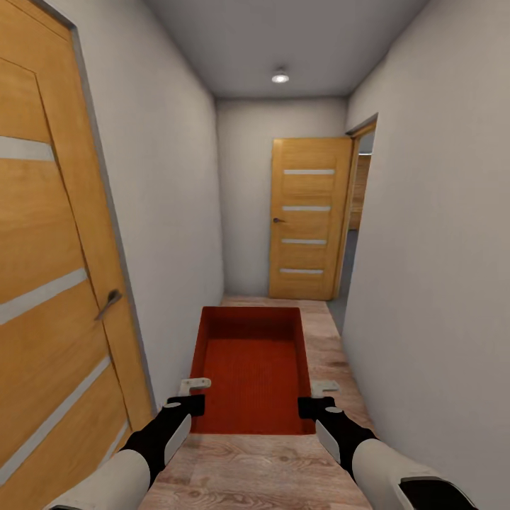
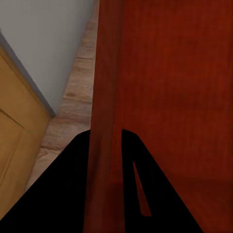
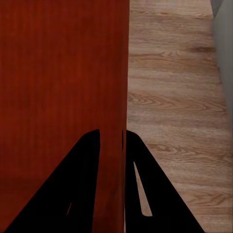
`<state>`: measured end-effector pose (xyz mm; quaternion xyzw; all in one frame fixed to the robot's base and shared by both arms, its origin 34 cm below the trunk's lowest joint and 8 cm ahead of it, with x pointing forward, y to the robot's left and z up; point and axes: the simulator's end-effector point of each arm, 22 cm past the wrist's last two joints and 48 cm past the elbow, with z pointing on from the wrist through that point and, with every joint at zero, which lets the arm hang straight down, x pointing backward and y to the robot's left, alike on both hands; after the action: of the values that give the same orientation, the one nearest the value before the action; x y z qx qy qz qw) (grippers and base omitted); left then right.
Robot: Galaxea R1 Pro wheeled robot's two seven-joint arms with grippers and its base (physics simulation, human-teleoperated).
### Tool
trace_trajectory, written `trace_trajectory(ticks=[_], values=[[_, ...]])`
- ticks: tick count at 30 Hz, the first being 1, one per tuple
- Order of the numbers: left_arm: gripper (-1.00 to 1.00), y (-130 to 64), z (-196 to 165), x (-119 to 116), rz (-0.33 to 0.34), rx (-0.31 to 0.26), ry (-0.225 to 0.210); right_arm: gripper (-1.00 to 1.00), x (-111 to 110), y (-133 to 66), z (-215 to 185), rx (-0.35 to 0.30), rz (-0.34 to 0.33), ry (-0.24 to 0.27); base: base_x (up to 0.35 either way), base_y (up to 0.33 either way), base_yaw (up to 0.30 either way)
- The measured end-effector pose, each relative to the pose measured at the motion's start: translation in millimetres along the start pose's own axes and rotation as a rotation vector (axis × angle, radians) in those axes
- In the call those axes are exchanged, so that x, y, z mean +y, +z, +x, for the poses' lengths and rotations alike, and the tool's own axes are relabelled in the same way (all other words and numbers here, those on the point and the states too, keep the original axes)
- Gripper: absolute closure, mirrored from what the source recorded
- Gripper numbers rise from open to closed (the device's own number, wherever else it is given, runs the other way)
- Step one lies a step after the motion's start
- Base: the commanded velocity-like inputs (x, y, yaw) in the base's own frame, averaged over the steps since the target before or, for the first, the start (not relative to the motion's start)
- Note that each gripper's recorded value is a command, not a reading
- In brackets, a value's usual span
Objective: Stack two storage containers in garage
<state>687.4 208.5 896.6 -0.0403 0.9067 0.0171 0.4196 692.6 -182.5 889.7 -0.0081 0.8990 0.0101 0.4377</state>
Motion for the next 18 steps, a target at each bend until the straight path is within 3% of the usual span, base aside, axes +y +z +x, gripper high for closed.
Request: trace_trajectory(ticks=[18], values=[[1.00,0.3,2.5,0.2,0.001,0.006,-0.001,1.00,0.2,0.0,1.3,0.006,0.001,-0.002,0.322,0.000,0.000]])
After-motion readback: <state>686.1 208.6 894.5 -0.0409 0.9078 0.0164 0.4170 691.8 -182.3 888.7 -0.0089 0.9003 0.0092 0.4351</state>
